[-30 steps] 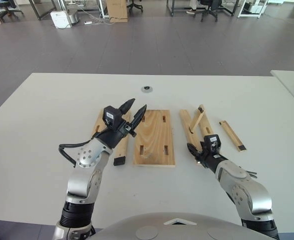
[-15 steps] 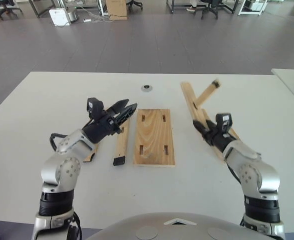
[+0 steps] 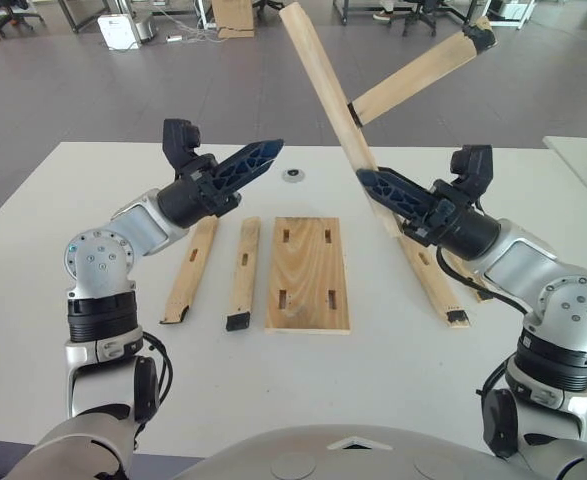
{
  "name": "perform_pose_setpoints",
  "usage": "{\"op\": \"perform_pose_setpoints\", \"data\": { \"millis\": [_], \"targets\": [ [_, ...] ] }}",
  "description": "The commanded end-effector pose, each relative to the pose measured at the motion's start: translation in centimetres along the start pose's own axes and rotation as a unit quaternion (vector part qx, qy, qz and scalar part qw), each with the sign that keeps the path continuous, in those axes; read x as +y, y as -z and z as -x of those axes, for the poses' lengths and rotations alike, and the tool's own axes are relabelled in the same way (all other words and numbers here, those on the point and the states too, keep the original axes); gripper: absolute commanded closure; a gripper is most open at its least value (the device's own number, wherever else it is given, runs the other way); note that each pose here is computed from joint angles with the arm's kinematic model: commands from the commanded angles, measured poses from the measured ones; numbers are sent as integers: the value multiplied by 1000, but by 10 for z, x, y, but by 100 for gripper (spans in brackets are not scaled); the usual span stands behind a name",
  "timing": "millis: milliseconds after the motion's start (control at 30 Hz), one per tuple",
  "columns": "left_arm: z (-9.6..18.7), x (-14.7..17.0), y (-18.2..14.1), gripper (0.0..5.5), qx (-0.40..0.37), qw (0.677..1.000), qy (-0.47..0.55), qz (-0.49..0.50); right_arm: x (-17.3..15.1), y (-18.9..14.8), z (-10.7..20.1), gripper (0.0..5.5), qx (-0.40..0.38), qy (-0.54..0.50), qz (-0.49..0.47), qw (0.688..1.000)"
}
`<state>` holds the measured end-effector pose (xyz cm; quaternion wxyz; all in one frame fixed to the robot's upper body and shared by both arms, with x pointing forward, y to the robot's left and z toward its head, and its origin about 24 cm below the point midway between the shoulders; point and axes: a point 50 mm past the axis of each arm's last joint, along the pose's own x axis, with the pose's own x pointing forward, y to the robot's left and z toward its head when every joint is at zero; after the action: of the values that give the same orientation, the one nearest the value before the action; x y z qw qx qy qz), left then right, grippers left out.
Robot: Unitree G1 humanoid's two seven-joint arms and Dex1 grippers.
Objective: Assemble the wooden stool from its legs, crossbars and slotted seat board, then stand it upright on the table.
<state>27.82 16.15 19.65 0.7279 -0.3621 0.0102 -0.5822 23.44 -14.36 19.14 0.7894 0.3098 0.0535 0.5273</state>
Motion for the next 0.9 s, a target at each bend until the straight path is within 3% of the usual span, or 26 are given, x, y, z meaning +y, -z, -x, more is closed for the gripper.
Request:
{"op": "perform_pose_setpoints", "data": {
  "millis": [33, 300, 667, 900],
  "targets": [
    [-7, -5, -10, 135, 1, 1000, 18, 4, 7, 7, 0, 343, 45, -32, -16, 998],
    [-10, -11, 2, 135, 33, 997, 45, 49, 15, 27, 4, 343, 137, -63, -23, 988],
    [-2, -14, 9, 323, 32, 998, 34, 46, 11, 15, 8, 343, 114, -62, -24, 991],
    [-3, -15, 5, 339, 19, 999, 36, 36, 11, 27, 9, 343, 137, -54, -31, 989]
  ]
}}
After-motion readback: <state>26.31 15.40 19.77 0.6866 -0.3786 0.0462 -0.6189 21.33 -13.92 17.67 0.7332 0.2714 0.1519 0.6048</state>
